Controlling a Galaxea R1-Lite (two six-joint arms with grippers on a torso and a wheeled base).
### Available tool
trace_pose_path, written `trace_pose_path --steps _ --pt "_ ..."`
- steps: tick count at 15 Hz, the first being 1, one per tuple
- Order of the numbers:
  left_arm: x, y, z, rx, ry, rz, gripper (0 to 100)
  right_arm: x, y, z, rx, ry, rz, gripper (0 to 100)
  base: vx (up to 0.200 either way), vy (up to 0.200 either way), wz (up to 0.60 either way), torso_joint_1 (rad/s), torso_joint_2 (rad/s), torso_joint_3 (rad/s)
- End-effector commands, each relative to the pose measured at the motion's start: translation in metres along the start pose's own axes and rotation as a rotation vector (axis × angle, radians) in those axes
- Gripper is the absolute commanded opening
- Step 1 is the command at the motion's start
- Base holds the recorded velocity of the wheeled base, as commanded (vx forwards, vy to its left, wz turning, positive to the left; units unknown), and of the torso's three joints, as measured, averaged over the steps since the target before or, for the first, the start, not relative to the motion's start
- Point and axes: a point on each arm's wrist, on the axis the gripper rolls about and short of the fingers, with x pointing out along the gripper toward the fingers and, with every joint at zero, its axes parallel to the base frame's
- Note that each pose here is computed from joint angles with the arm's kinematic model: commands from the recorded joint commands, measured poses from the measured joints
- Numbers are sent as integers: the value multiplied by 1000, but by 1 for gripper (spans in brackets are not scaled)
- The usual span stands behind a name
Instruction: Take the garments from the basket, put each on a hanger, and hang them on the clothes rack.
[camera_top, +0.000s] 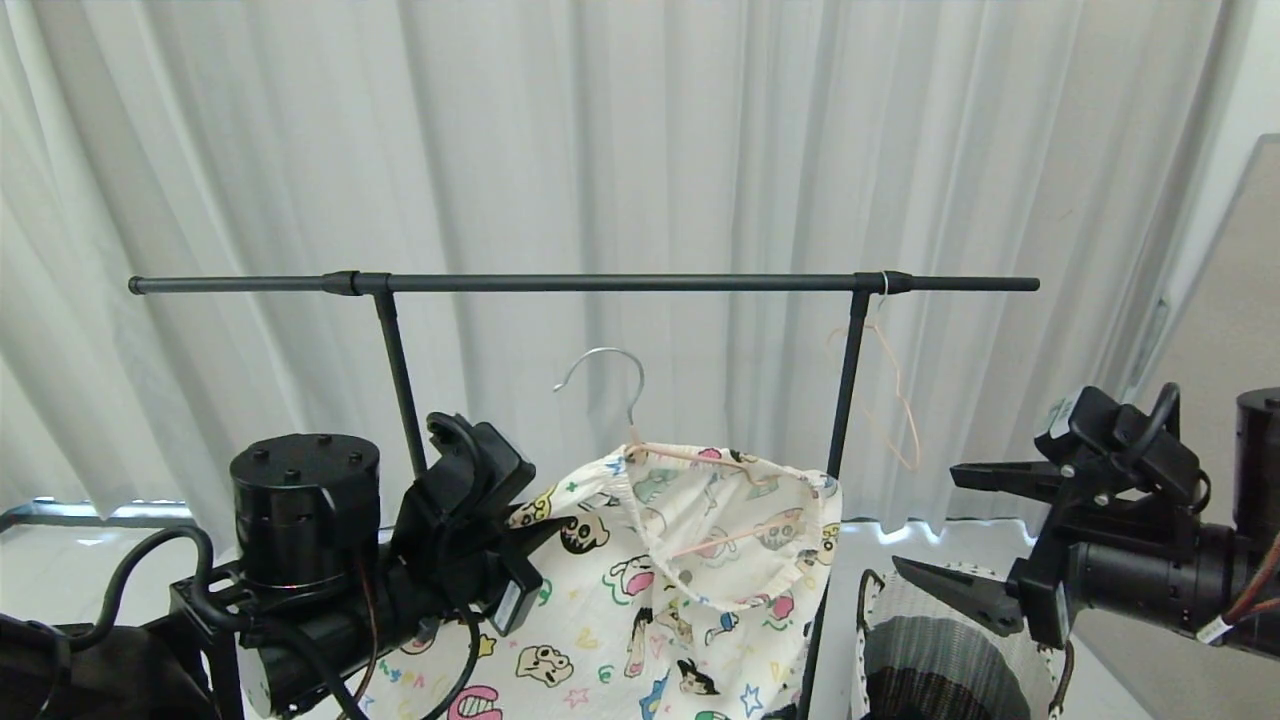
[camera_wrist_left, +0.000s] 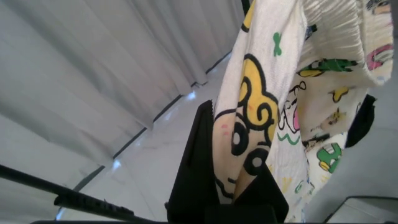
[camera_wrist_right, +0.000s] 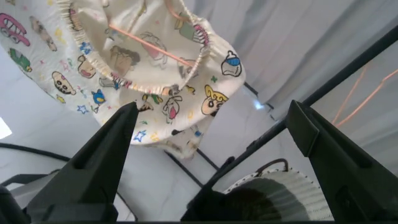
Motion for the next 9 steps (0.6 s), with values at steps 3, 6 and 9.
trace_pose_path --steps 3,6,9 --pt "3 -1 -5 -2 18 22 0 -7 1 3 -37 -18 -4 100 0 0 0 0 0 0" --pt "5 -1 -7 -4 30 19 0 -7 1 3 -38 -25 29 100 0 0 0 0 0 0" --pt "8 -4 -12 -3 55 32 0 -7 2 4 -44 -34 47 100 0 0 0 0 0 0"
